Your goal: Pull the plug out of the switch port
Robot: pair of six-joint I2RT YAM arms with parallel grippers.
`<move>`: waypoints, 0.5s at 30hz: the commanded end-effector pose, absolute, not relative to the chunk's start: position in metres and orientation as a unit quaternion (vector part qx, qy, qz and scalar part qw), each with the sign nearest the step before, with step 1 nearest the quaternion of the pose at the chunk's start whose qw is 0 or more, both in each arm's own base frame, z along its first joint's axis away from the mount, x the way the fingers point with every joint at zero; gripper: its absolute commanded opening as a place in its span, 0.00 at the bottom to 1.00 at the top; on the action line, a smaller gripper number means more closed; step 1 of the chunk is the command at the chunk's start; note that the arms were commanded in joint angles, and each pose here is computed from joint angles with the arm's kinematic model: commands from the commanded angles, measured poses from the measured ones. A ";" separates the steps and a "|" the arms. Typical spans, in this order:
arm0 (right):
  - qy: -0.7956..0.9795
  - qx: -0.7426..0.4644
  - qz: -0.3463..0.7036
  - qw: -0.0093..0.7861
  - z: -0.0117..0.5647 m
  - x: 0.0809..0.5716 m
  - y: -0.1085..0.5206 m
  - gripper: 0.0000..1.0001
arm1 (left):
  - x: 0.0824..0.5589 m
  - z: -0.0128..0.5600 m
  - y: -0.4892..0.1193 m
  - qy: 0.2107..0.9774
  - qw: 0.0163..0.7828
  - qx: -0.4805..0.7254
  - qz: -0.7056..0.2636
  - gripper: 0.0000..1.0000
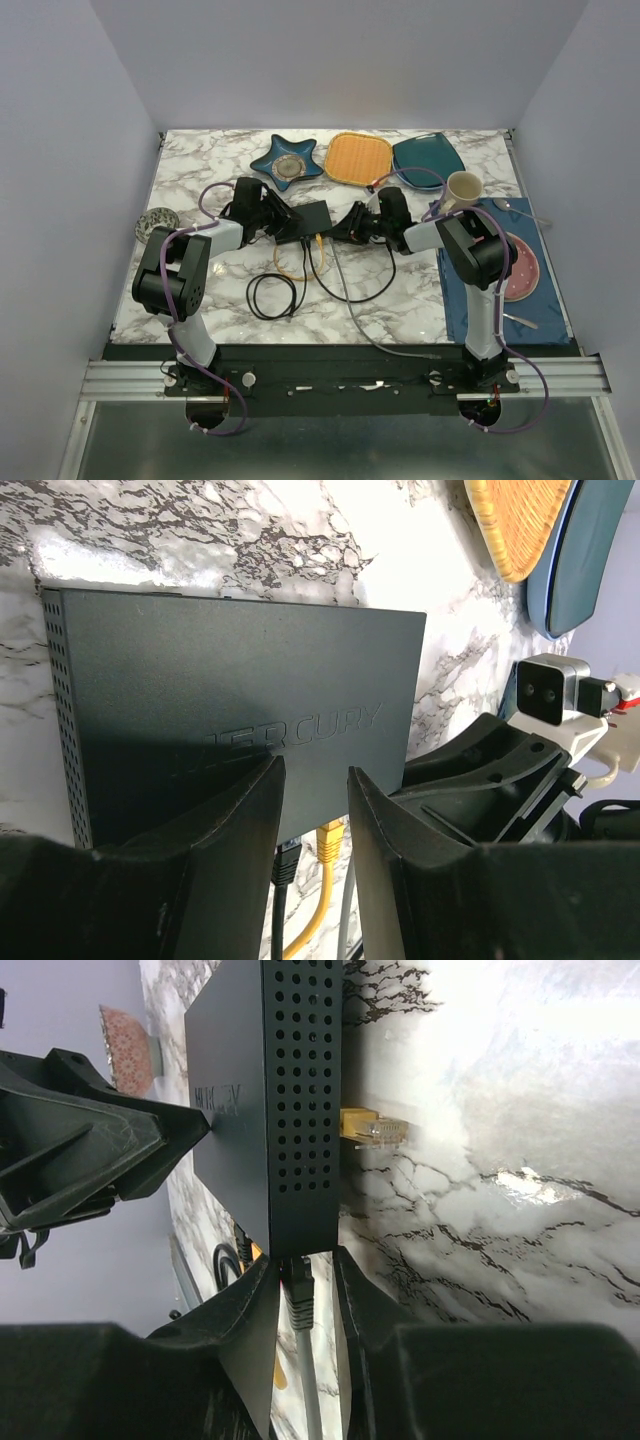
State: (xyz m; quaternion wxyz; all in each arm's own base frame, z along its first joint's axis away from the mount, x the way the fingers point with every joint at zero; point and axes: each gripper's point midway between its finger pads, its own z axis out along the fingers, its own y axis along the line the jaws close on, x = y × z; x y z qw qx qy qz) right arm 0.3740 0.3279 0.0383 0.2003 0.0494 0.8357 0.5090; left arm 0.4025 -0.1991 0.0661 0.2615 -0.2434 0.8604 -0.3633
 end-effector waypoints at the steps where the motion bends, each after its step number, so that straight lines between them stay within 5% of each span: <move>1: 0.830 0.037 0.516 0.207 0.034 0.373 0.330 0.01 | 0.372 0.020 -0.186 0.892 0.198 -0.266 -0.307 0.48; 15: 0.838 0.015 0.505 0.205 0.030 0.358 0.323 0.01 | 0.351 0.054 -0.257 0.872 0.174 -0.212 -0.405 0.48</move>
